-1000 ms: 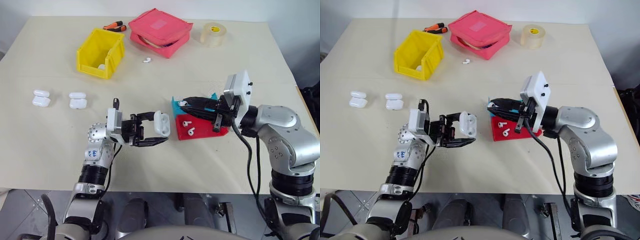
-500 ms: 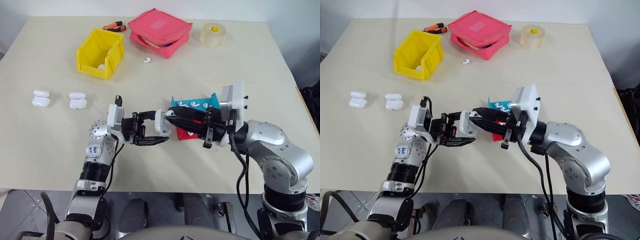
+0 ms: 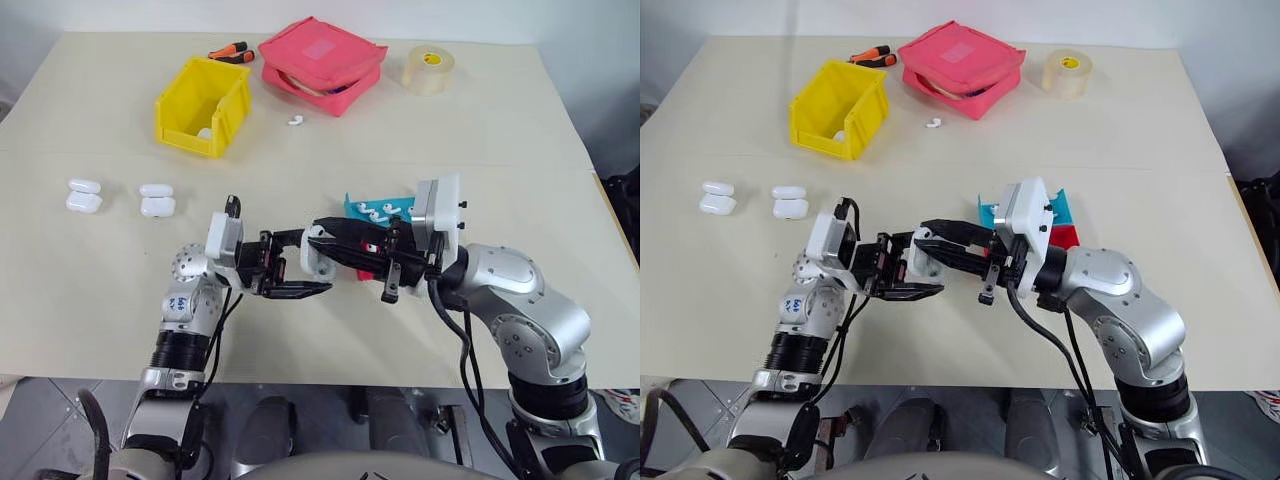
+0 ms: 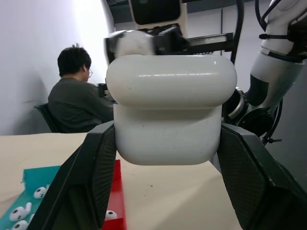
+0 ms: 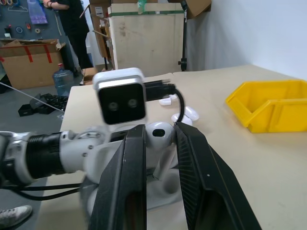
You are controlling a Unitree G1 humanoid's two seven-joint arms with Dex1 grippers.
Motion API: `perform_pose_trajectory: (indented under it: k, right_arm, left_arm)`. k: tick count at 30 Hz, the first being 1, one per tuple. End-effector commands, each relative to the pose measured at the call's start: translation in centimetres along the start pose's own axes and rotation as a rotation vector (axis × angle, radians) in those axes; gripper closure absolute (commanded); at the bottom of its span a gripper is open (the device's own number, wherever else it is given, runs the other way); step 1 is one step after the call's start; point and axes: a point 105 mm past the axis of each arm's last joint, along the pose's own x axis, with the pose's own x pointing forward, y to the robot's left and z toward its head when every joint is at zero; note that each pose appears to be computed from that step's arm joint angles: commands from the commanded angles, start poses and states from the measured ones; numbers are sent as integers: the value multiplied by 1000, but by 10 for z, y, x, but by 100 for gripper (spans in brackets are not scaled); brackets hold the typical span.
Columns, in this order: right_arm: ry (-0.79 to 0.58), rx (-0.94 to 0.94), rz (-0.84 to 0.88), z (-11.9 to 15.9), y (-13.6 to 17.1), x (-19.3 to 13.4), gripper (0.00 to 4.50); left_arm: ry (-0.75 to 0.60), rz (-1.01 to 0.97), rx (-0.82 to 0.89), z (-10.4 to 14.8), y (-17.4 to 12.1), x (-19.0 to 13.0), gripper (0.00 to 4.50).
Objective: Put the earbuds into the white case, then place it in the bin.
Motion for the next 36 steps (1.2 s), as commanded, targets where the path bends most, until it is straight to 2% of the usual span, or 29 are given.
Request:
perform_pose_trajectory:
  k: [1,19,36]
  right_arm:
    - [1,-12,29,-4,4,4,400]
    - [136,-1,22,-38,10,-17,400]
    - [196,-35,30,-34,6,-35,400]
  left_arm:
    - [-32,-65,51,14,-5,11,172]
    - [-50,-14,110,16,13,14,172]
    - [-61,14,145,16,26,14,172]
